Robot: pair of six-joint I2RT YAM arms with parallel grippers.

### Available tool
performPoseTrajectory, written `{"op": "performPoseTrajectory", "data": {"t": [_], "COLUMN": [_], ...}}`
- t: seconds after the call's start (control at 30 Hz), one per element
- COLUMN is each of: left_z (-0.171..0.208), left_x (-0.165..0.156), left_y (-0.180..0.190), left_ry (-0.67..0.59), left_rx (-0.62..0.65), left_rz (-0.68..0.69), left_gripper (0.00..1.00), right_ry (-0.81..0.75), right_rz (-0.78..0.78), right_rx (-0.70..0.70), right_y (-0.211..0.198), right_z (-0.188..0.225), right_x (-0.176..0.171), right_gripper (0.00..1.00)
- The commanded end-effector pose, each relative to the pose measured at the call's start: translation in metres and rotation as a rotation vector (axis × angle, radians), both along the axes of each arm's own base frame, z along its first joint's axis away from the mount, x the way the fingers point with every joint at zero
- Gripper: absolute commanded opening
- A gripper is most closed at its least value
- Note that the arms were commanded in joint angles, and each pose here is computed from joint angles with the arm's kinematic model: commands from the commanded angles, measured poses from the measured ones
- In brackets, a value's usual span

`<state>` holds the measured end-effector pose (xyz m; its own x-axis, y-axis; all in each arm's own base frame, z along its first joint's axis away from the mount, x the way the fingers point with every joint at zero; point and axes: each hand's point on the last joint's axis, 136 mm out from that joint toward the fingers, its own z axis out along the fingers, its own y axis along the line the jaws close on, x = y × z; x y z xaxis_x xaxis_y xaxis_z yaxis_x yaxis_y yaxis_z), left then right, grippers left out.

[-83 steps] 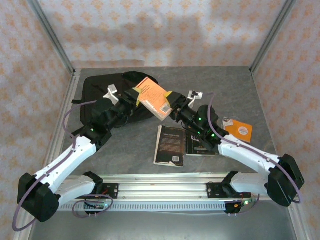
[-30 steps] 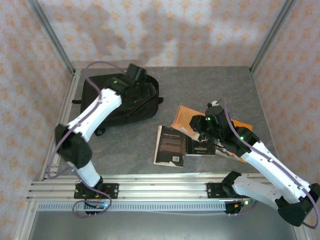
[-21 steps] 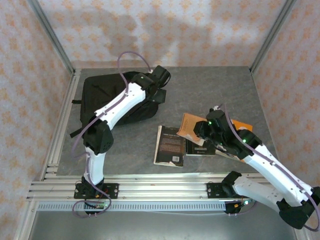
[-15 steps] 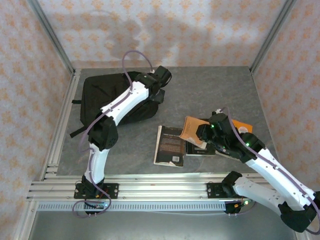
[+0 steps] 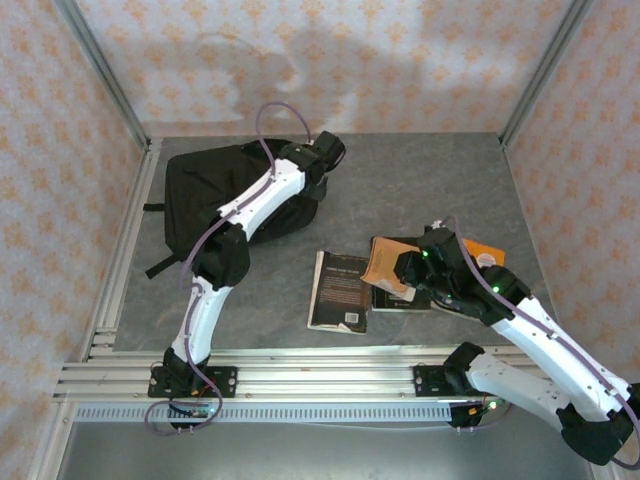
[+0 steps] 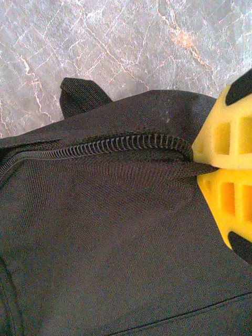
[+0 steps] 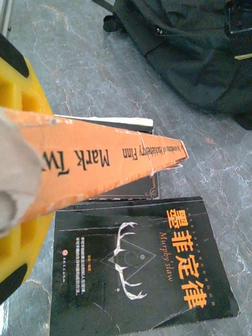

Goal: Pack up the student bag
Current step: Open the student bag at the center of the table.

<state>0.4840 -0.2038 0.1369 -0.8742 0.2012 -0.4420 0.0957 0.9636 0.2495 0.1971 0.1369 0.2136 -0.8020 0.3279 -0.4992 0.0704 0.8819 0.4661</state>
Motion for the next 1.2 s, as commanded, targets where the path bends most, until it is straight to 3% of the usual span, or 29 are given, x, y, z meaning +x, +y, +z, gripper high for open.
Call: {"op": "performPoseTrajectory", "data": {"t": [0.0, 0.3, 0.6, 0.8, 1.03, 1.17], "left_z": [0.052, 0.151, 0.121, 0.090, 0.080, 0.082], "left_x": [-0.012, -0.094, -0.176, -0.194, -0.196, -0.199], "left_y": [-0.024, -0.067, -0.078, -0.078, -0.086, -0.084], "left_ry": [-0.066, -0.170, 0.000, 0.062, 0.102, 0.104], "left_rx": [-0.141, -0.441, -0.793, -0.856, -0.905, -0.898], "left_rz": [-0.052, -0.175, -0.144, -0.112, -0.097, -0.104], "left_gripper": [0.00, 0.00, 0.00, 0.00, 0.00, 0.07], "right_ry": [-0.083, -0.167, -0.217, -0.224, -0.223, -0.241], "right_rz": [-0.021, -0.075, -0.093, -0.119, -0.081, -0.046], "right_rx": [-0.022, -0.089, -0.110, -0.116, -0.075, -0.032], "right_y": [-0.010, -0.019, -0.026, -0.036, -0.027, -0.019], "right_z": [0.024, 0.046, 0.063, 0.057, 0.058, 0.065], "right_x": [0.005, 0.023, 0.027, 0.022, 0.019, 0.018], "right_gripper": [0.00, 0.00, 0.00, 0.00, 0.00, 0.00]}}
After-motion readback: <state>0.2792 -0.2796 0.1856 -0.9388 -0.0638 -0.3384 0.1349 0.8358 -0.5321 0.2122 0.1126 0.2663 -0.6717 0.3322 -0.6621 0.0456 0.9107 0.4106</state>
